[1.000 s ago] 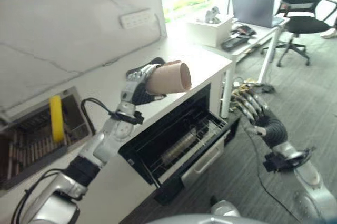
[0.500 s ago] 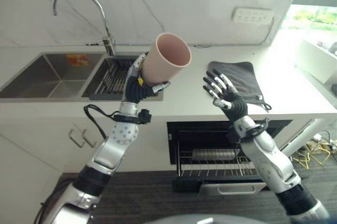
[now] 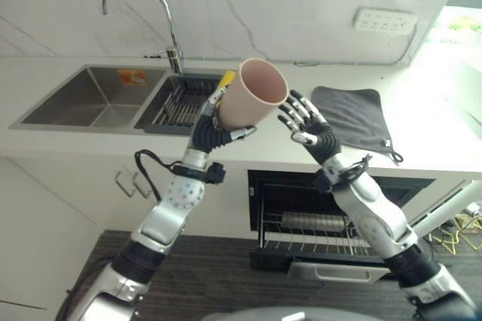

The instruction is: Place the dishes in the dishwasher.

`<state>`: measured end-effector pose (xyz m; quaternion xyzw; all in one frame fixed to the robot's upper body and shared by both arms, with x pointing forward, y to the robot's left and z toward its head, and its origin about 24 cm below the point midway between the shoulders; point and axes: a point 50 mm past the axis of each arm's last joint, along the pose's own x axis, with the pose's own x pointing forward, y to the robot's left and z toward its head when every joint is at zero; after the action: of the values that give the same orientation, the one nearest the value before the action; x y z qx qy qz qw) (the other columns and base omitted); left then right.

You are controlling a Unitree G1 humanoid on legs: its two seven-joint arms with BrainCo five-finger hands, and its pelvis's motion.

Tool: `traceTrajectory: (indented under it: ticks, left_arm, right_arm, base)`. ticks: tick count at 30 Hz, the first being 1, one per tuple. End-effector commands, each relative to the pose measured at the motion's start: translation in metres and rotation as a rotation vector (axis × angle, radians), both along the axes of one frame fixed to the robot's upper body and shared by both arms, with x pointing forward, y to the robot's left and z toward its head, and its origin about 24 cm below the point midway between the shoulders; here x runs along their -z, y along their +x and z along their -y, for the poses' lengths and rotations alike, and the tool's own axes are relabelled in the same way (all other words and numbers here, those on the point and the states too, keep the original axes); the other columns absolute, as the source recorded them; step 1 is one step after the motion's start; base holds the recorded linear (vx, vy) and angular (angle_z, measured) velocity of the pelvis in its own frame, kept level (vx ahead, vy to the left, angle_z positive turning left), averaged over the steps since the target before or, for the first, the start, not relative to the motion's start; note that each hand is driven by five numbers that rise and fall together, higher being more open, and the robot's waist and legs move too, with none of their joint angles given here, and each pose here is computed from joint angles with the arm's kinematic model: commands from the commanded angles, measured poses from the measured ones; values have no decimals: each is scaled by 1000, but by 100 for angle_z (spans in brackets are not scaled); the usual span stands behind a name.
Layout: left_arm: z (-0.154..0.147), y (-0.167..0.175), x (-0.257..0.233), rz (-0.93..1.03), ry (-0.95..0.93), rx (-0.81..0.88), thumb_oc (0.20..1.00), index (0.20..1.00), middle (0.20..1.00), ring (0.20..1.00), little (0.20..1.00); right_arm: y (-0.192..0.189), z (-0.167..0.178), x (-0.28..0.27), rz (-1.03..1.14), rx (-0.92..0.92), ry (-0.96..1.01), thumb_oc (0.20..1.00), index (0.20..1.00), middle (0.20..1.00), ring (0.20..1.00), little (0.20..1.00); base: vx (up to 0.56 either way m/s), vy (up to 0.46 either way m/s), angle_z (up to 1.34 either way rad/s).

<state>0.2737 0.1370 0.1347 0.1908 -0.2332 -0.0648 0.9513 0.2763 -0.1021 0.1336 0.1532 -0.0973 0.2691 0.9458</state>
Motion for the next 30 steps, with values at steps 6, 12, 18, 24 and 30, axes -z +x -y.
traceTrajectory:
  ticks: [6, 12, 18, 24, 30]
  left_arm:
    - [12, 16, -25, 158, 126, 1, 200, 200, 200, 200, 200]
    - [25, 20, -25, 176, 177, 13, 200, 200, 200, 200, 200]
    - [38, 21, -29, 196, 231, 40, 200, 200, 200, 200, 200]
    - [50, 23, -24, 195, 287, 42, 200, 200, 200, 200, 200]
    - [60, 24, -20, 194, 303, 56, 200, 200, 200, 200, 200]
  right_arm:
    - [3, -22, -38, 142, -97, 72, 1000, 1000, 1000, 1000, 1000]
    - [2, -39, -49, 150, -160, 97, 1000, 1000, 1000, 1000, 1000]
    - [4, -52, -57, 163, -174, 105, 1000, 1000, 1000, 1000, 1000]
    - [10, -57, -66, 190, -90, 89, 1000, 1000, 1000, 1000, 1000]
    - [16, -62, -76, 220, -10, 45, 1000, 1000, 1000, 1000, 1000]
  base:
    - [0, 0, 0]
    - [0, 0, 0]
    - [-4, 0, 2]
    - [-2, 0, 1]
    - [0, 0, 0]
